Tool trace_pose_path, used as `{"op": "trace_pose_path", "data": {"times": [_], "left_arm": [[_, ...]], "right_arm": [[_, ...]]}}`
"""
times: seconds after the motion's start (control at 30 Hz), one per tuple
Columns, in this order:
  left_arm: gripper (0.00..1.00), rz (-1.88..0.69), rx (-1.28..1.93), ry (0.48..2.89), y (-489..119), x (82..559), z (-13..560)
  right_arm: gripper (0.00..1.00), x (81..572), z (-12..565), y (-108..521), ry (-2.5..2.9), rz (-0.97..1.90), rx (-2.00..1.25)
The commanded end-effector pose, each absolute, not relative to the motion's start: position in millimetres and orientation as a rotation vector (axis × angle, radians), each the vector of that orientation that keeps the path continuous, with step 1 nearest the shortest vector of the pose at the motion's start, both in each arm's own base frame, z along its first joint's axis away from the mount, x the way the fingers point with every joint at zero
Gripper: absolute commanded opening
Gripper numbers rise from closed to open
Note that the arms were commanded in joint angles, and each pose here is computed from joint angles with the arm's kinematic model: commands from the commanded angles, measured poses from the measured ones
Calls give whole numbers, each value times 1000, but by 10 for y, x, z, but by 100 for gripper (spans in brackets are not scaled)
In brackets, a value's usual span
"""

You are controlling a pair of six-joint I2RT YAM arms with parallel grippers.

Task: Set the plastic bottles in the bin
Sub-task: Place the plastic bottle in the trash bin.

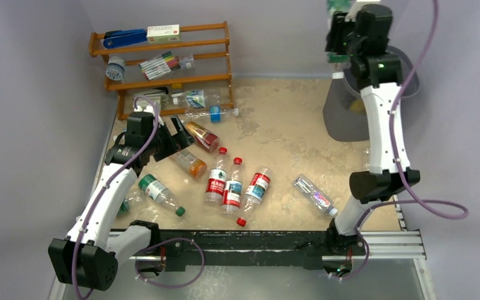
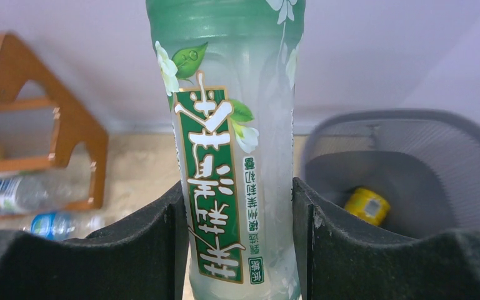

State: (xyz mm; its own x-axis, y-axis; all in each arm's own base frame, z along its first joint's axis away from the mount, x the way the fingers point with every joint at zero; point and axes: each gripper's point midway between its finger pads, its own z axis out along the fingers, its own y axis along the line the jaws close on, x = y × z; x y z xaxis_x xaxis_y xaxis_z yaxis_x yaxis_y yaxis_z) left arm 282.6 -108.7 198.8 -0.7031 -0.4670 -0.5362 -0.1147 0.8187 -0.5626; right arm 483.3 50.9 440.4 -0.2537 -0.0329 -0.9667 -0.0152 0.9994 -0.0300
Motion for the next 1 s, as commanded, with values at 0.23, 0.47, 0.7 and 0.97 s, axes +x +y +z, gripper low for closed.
{"op": "trace_pose_path", "data": {"times": [0.23,0.47,0.7,0.97], "left_arm": [[99,-768,-332,2271,-1362,2858,2121],[99,-840,-216,2259,-1801,2894,2273],[99,-911,-22,2252,-2489,2827,2437],[99,-947,303,2242,-3478,2566,2510]], "right_arm": [[54,4668,4942,-920,1637,-168,312],[59,4872,4625,-1138,1711,-140,339],[94,4934,4335,-1159,1794,-132,355],[100,4606,4424,-1073,1792,-122,355]]}}
